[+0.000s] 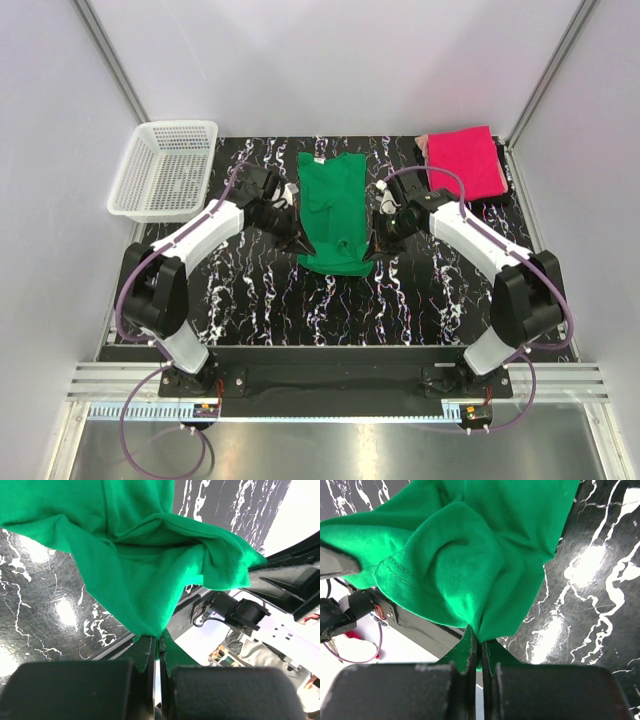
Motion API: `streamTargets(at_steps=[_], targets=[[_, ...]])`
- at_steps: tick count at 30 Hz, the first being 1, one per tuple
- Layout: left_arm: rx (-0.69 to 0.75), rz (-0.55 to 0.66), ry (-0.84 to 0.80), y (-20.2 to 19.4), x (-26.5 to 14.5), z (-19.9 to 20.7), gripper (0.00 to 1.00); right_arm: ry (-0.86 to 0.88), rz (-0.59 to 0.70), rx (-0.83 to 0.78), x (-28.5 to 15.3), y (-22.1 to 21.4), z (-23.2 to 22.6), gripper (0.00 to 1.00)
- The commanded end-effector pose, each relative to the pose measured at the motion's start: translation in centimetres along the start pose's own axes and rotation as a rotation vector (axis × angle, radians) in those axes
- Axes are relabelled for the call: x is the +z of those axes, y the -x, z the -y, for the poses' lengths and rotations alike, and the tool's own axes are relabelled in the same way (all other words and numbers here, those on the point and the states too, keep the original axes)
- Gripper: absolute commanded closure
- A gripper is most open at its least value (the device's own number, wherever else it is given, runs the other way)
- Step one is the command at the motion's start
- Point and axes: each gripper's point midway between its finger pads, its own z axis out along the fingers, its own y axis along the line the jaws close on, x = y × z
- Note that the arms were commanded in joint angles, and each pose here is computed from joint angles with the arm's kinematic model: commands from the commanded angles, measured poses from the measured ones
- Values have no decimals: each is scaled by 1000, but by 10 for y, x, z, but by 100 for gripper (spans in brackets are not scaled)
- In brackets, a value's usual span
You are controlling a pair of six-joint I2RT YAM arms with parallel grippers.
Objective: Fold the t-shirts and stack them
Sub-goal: Fold the tshirt
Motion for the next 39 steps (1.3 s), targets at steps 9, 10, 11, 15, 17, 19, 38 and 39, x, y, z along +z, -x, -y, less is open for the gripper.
streamTargets(at_steps=[9,10,11,15,17,19,38,39], targets=[[19,61,-51,-1,-34,31,100,42,-25,-38,-6,2,-5,100],[13,59,-48,-3,-34,30,100,52,-25,-35,-9,0,-7,100],[10,57,-45,-6,-34,27,100,50,-31,-32,-8,-4,-5,100],[12,83,-35,-11,-40,25,100,32,-15,-37,-11,-4,-3,100],[9,90,-31,-10,-41,24,100,34,-9,-42,-11,-1,-4,100],[11,98,-24,-8,-41,24,100,33,-5,-45,-11,4,-6,100],[4,100,54,36,-8,12,100,23,-14,-56,13,53,-11,100],[0,99,59,39,-6,11,100,20,-19,-54,15,55,-10,100]])
